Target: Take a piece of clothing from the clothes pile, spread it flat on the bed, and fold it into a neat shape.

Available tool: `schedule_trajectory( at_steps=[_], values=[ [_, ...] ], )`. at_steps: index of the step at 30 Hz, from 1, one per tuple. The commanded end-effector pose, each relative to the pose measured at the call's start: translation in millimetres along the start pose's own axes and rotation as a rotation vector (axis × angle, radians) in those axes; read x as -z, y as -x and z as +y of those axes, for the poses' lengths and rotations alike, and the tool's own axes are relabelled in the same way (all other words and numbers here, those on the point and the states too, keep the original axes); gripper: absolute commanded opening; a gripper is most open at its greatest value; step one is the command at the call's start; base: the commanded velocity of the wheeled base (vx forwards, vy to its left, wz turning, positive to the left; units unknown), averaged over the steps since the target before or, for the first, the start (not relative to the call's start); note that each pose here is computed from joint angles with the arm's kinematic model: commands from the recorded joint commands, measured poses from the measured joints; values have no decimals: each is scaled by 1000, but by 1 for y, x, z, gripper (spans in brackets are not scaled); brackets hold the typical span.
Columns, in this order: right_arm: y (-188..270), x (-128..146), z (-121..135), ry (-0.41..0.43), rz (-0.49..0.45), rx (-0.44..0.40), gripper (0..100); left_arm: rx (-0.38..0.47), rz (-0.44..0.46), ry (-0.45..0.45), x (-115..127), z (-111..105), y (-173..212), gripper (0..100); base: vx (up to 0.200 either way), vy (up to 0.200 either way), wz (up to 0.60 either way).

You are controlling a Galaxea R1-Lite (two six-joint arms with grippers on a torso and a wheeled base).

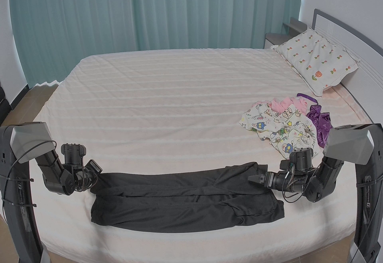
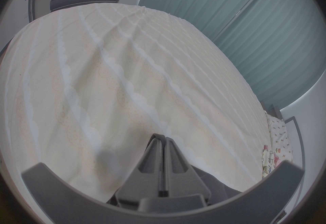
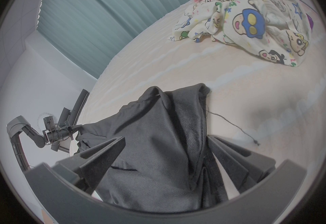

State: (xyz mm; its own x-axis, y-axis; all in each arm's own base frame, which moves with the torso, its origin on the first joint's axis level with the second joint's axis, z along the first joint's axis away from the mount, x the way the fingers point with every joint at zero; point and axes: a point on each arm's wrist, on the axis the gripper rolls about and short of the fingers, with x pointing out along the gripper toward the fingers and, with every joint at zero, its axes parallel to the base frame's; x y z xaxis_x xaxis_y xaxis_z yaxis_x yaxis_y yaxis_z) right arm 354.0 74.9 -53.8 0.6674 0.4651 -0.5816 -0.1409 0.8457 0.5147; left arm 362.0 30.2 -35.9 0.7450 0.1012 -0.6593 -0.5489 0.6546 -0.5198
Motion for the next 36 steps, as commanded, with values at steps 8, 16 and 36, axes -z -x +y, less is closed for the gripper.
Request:
schedule_trajectory(
  at_steps=[8,16,36],
  values=[
    [-6,1,-1,2,13,12,0,0,1,0,0,0,0,0,0,0,0],
    [7,-7,-14,-22,-11,43,0,0,1,-3,0,0,0,0,0,0,0],
    [11,0,-15,-26,4,21,0,-1,-1,-14,1,0,0,100,0,0,0]
  ],
)
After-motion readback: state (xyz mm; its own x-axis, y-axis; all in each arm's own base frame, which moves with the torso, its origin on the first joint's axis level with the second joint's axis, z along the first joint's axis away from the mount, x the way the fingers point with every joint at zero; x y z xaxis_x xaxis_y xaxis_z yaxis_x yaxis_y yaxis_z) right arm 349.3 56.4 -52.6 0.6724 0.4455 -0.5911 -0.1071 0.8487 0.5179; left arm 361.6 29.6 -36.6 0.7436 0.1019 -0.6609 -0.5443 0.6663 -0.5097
